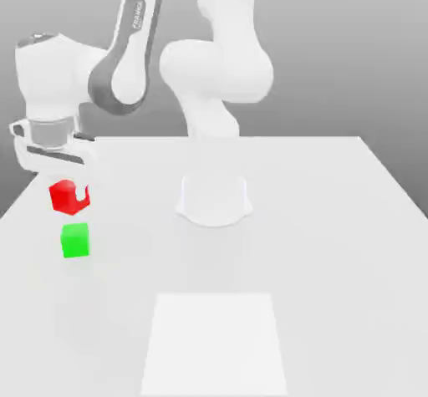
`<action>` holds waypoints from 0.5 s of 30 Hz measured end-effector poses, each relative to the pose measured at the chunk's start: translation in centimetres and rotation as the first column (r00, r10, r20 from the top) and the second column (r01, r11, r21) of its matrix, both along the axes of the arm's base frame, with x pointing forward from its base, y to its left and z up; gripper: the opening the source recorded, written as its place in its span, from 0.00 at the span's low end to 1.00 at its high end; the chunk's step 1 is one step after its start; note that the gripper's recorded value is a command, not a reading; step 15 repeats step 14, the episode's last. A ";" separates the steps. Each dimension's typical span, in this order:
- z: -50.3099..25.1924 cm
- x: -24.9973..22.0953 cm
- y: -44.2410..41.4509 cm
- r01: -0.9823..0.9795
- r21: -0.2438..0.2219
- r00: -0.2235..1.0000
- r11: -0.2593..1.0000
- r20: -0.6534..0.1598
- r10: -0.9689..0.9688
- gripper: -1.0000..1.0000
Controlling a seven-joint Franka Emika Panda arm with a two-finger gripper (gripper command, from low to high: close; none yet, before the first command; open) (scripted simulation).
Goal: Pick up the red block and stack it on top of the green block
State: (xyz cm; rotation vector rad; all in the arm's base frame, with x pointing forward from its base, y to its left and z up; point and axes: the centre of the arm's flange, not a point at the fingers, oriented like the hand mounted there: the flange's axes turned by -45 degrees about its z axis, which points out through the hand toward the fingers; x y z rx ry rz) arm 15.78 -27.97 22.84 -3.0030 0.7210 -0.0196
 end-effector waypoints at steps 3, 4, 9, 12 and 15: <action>-1.1 0.2 0.3 -0.003 0.024 1.000 1.000 0.009 0.003 0.00; -1.4 0.3 0.4 -0.004 0.030 1.000 1.000 0.010 0.004 0.00; -3.0 0.4 0.7 -0.005 0.052 1.000 0.999 0.011 0.004 0.00; -3.8 0.3 0.8 -0.003 0.056 1.000 0.998 0.008 0.003 0.00; -4.3 0.2 0.8 -0.002 0.055 1.000 0.998 0.004 0.002 0.00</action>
